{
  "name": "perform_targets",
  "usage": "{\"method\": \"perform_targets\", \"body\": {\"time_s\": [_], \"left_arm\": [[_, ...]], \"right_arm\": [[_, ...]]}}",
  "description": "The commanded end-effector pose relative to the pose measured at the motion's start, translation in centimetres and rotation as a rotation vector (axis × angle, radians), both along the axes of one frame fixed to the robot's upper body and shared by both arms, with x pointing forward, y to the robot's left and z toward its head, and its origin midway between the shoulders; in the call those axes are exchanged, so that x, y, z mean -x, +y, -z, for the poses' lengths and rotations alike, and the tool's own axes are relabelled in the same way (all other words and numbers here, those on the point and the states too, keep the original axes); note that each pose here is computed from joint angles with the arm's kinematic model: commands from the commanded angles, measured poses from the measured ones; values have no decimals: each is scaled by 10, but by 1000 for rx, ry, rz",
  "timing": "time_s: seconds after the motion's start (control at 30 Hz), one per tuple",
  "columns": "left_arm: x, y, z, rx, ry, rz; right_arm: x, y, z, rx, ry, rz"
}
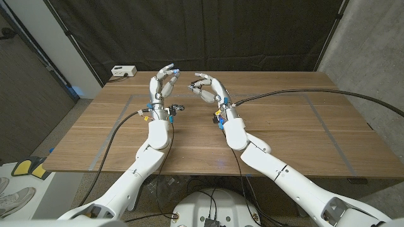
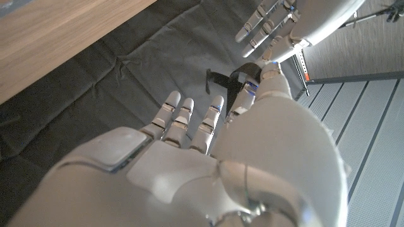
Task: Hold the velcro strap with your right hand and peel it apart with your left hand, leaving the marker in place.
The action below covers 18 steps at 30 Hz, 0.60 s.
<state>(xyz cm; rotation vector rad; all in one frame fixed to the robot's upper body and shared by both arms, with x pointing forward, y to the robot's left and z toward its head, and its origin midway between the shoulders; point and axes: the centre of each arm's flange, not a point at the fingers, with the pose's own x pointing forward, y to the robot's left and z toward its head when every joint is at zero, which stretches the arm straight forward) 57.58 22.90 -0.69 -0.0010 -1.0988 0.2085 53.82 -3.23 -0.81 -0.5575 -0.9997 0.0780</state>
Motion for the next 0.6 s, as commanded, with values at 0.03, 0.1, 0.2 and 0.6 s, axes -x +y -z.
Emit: {"method": "perform_targets", "body": {"time_s": [0.03,0.1,0.2,0.6], "left_arm": [[3,5,0,-79,-46,-87],[-1,7,1,-122,-41,-51],[-4,9,0,-209,-34,-33],[-6,9,-5,-270,-28,0]], "right_arm": [[2,-4,-2,-22,-19,37],[3,-5,-4,-46,-31,27],[2,-7,-7,-90,-28,-31],[-9,-17,-11,-201,42,-284]]}}
